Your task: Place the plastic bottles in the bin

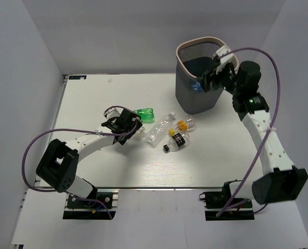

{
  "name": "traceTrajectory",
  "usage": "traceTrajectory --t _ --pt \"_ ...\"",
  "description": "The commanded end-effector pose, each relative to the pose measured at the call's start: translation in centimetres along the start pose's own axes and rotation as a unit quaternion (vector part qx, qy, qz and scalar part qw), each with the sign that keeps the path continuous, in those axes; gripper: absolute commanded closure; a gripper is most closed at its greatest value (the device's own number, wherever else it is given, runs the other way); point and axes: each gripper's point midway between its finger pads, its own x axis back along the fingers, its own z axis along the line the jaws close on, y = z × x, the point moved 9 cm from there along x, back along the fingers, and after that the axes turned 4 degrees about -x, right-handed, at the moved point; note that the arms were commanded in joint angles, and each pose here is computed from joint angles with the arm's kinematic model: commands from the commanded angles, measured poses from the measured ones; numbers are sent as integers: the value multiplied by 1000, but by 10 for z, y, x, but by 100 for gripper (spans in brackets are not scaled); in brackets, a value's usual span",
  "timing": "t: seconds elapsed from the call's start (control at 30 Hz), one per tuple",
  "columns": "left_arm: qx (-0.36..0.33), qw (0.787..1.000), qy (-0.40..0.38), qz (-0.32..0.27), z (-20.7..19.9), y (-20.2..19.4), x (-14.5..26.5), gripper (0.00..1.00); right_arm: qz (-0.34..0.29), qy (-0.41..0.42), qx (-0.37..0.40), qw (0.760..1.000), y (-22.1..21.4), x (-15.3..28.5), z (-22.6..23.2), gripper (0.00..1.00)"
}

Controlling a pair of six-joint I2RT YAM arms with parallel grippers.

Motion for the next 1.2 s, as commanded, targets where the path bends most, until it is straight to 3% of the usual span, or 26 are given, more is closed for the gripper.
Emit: traceTrajectory --t 0.0,0.13,0.2,0.33,0.4,0.5,0.53,0.67,0.77,0.9,1.03,1.17 --pt "16 999 -33 -37 -21 14 -2 0 -53 88 12 995 5 21 27 28" --pt "9 999 -23 -21 -24 5 -20 0 -26 137 11 990 -24 38 47 31" --pt "11 1000 -21 -18 -33 8 -28 5 -4 166 2 986 -40 49 61 38" --pt "0 1000 -2 5 -35 0 -50 25 -4 250 18 968 -55 63 80 59" --pt "-5 1000 -4 10 -36 -1 -51 39 -8 294 24 955 -60 69 90 59" --pt "-17 1000 2 12 -31 -3 -49 57 -1 336 37 941 -75 76 100 47" --pt "-19 1000 -5 9 -29 0 -42 61 3 345 44 938 -81 78 102 36" --pt "-64 996 -66 1 -30 6 1 75 15 368 76 927 -106 82 108 17" --pt "-93 989 -116 13 -23 9 35 88 32 372 94 923 -128 82 110 15" --pt "-114 966 -225 -54 -35 41 96 91 57 399 109 909 -156 81 114 13" --pt "-162 910 -355 -137 -88 84 152 91 64 427 146 890 -179 79 117 13" --pt "-223 838 -465 -178 -171 109 165 91 89 436 162 881 -199 74 118 13"
